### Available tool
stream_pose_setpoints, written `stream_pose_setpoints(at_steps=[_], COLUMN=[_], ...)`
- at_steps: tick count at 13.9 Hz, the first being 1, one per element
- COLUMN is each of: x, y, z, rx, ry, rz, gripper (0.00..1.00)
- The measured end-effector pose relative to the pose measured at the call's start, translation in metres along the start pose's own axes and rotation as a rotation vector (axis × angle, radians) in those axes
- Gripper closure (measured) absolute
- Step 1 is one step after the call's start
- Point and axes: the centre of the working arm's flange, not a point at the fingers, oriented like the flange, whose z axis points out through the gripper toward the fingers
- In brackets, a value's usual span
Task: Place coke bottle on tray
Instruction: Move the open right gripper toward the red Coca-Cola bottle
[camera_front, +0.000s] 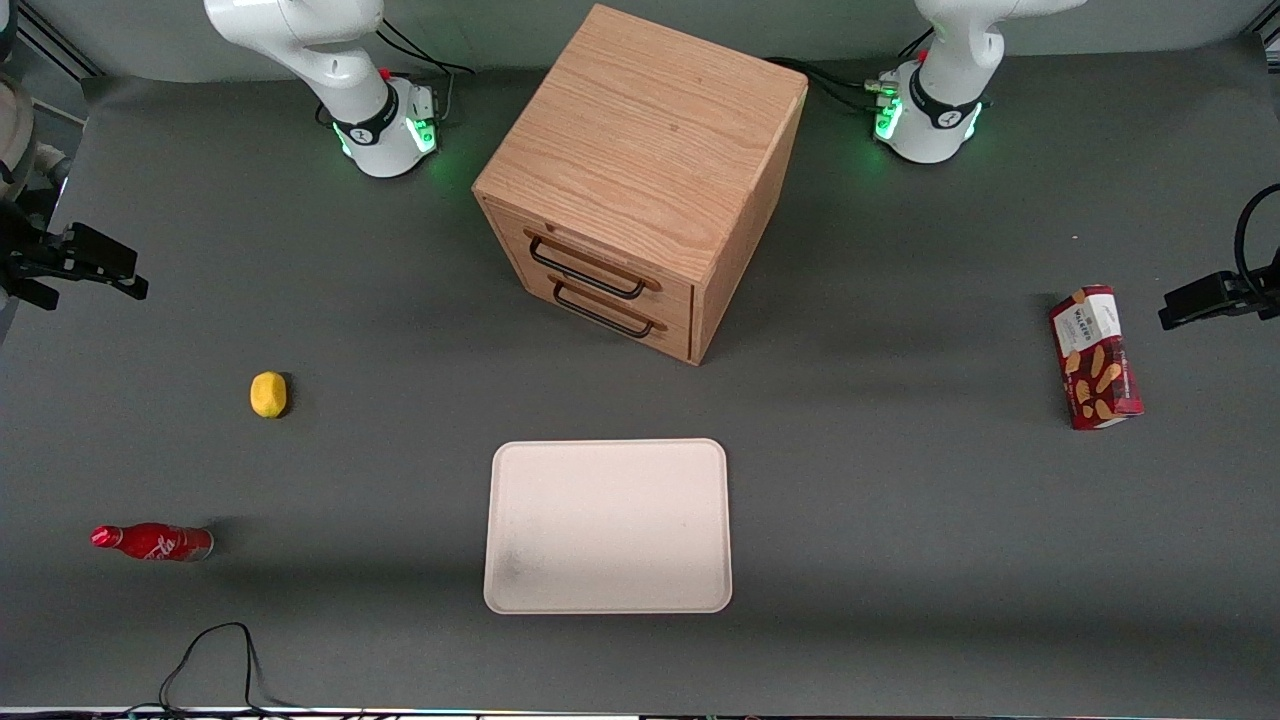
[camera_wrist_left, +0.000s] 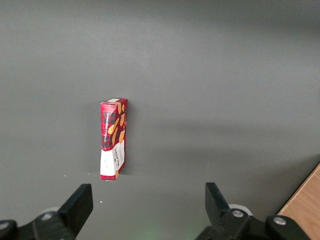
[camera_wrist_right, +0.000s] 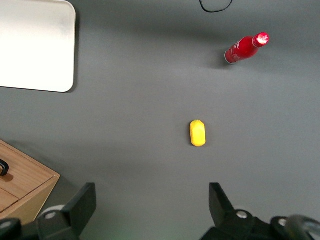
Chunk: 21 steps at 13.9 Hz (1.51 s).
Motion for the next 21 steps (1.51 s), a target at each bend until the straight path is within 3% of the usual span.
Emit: stream_pose_setpoints(at_steps=[16,21], x=[0.000,0.023], y=[0.005,0.059], z=[0.006,0.025], rx=[0.001,-0.020], ry=[-0.012,-0.020], rz=[0.009,0.013], gripper=[0.00,0.00])
